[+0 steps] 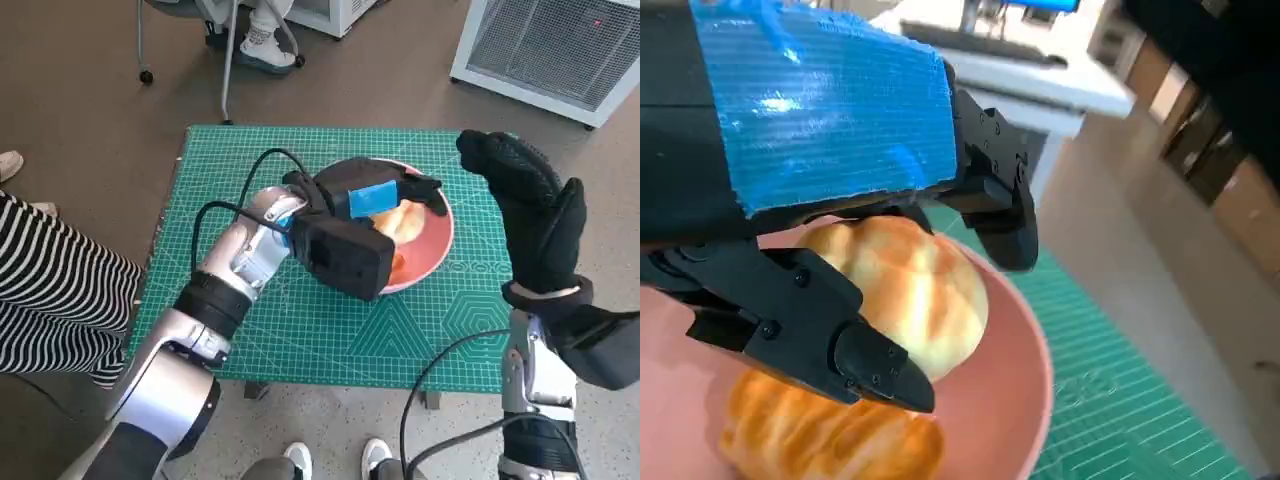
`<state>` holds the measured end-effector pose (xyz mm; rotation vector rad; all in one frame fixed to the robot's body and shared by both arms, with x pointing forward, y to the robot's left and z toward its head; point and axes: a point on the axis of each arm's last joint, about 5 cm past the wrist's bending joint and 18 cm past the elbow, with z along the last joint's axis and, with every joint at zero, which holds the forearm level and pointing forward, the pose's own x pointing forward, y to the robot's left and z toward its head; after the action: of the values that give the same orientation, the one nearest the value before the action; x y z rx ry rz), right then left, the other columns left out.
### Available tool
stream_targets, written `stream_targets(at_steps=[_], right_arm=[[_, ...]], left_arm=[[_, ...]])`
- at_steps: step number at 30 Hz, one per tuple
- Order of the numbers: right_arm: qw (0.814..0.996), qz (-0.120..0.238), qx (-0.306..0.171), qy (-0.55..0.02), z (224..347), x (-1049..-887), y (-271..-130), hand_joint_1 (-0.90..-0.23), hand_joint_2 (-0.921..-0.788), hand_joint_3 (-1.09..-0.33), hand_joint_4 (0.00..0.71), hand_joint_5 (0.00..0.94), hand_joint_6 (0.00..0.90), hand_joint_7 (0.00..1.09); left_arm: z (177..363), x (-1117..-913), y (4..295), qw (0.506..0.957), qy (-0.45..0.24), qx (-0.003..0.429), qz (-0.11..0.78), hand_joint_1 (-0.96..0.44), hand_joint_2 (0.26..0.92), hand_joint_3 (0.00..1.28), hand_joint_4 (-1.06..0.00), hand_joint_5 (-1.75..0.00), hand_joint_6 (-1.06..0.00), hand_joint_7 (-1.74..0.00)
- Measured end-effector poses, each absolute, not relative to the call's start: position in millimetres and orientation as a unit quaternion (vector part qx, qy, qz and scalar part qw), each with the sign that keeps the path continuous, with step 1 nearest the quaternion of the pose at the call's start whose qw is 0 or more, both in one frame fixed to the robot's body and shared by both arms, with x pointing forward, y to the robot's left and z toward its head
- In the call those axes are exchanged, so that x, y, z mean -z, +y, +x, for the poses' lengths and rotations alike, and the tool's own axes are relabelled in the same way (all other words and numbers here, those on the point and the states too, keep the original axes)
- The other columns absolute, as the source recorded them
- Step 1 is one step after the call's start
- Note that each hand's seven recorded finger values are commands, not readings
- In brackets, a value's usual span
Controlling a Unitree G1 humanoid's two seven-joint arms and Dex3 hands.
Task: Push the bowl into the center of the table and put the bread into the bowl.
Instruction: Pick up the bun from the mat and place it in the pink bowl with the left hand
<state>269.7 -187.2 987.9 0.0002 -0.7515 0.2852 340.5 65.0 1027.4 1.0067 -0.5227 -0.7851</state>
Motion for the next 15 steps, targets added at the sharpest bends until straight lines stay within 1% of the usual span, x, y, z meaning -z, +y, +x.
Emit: stream_targets(at_steps=[4, 7, 10, 15], right_arm=[[0.920, 0.001, -0.140, -0.365, 269.4, -989.3, -186.8, -0.769, -0.921, -0.734, 0.199, 0.000, 0.037, 0.58], [0.920, 0.001, -0.141, -0.367, 269.0, -991.1, -186.3, -0.769, -0.921, -0.734, 0.198, 0.000, 0.039, 0.58], [0.918, 0.002, -0.142, -0.369, 268.4, -993.2, -185.9, -0.762, -0.921, -0.735, 0.198, 0.000, 0.039, 0.58], [0.915, 0.001, -0.143, -0.377, 266.8, -998.2, -185.2, -0.747, -0.921, -0.745, 0.197, 0.000, 0.030, 0.58]], left_arm=[[339.4, -1026, 75, 0.804, -0.245, 0.359, 0.406, -0.44, 0.918, 0.02, -0.16, 0.00, -0.17, -0.32], [338.1, -1027, 88, 0.834, -0.253, 0.349, 0.343, -0.48, 0.920, 0.03, -0.13, 0.00, -0.17, -0.28], [335.7, -1030, 102, 0.857, -0.274, 0.334, 0.281, -0.51, 0.921, 0.05, -0.12, 0.00, -0.18, -0.27], [329.5, -1035, 124, 0.877, -0.315, 0.300, 0.205, -0.59, 0.921, 0.12, -0.17, -0.01, -0.23, -0.22]])
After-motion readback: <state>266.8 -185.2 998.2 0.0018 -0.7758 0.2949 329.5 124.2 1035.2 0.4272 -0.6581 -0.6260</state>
